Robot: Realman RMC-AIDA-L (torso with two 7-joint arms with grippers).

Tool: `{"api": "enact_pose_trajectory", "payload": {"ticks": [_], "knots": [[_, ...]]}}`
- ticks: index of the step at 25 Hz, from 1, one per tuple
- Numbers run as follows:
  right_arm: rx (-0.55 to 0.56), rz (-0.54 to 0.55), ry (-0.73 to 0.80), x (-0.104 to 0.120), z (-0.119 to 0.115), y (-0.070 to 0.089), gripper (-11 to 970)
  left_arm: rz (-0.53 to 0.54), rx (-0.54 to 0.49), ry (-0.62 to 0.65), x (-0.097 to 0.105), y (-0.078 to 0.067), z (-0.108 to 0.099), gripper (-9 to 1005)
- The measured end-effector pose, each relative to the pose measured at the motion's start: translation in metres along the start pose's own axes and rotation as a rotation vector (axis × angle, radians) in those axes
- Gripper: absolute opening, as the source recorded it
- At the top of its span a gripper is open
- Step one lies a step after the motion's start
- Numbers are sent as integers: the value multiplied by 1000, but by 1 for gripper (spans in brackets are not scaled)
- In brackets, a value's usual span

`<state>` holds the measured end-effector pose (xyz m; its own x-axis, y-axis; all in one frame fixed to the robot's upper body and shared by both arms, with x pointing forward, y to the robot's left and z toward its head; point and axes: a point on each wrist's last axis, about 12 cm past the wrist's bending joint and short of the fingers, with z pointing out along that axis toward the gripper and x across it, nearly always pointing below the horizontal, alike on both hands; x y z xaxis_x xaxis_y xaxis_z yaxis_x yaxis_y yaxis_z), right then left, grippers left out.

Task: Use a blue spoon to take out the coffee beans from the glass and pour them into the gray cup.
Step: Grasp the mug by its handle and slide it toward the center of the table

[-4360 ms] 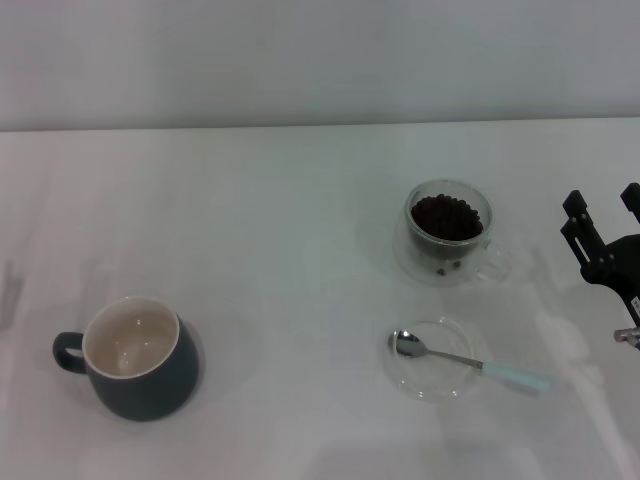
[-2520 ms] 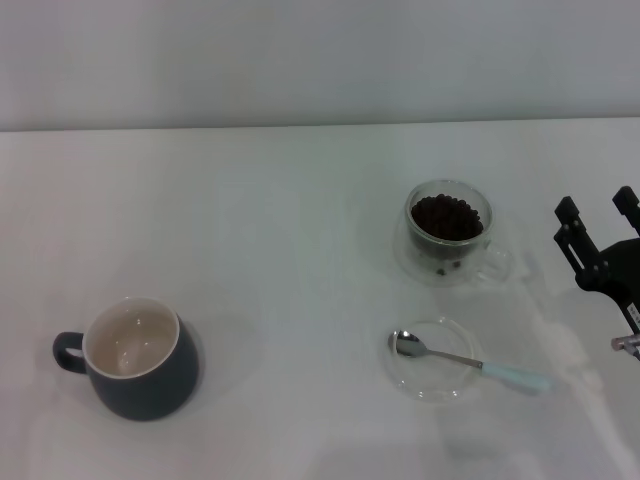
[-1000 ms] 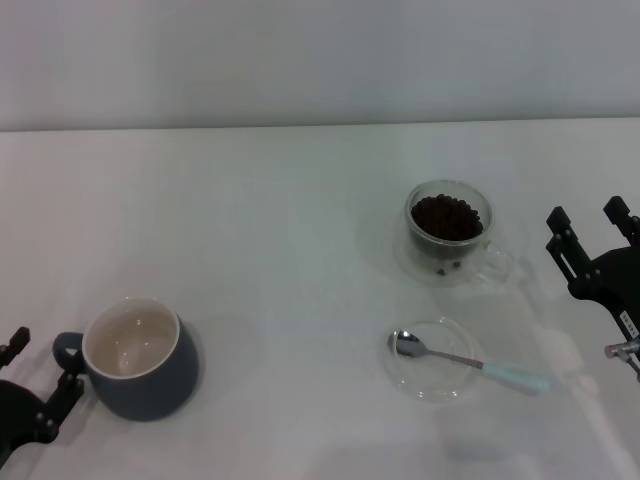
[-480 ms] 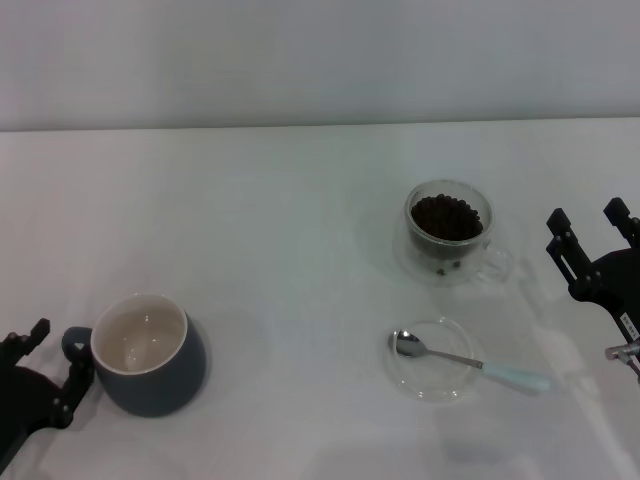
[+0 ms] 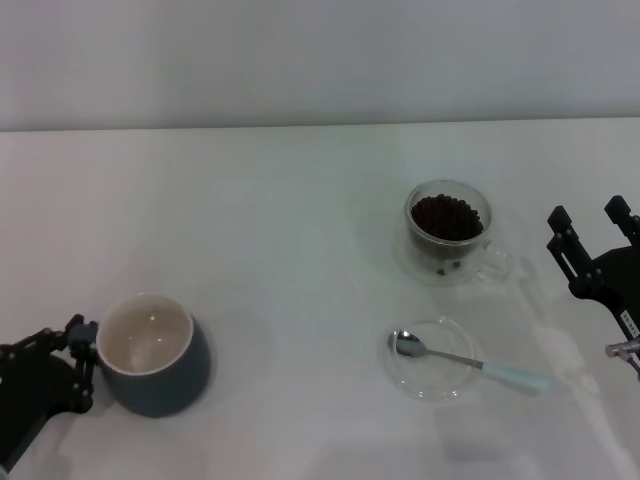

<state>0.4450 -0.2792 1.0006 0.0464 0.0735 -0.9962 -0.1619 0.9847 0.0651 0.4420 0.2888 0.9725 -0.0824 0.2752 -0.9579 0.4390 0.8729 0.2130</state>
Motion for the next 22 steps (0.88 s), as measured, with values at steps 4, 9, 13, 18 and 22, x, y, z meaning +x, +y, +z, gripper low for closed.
{"api": "enact_pose_trajectory", "payload": {"ticks": [4, 9, 13, 18, 22], "knots": [[1, -1, 0, 0, 1, 0, 720, 28, 19, -14, -4, -6, 8, 190], [3, -5, -2, 0, 1, -1, 720, 61, 69, -30, -10, -16, 20, 83], [3, -7, -3, -1, 1, -2, 720, 65, 115, -46, -16, -25, 29, 85], [5, -9, -5, -1, 1, -3, 720, 81, 171, -42, -22, -34, 43, 89], [9, -10, -7, -1, 1, -4, 720, 97, 195, -45, -25, -37, 48, 91]]}}
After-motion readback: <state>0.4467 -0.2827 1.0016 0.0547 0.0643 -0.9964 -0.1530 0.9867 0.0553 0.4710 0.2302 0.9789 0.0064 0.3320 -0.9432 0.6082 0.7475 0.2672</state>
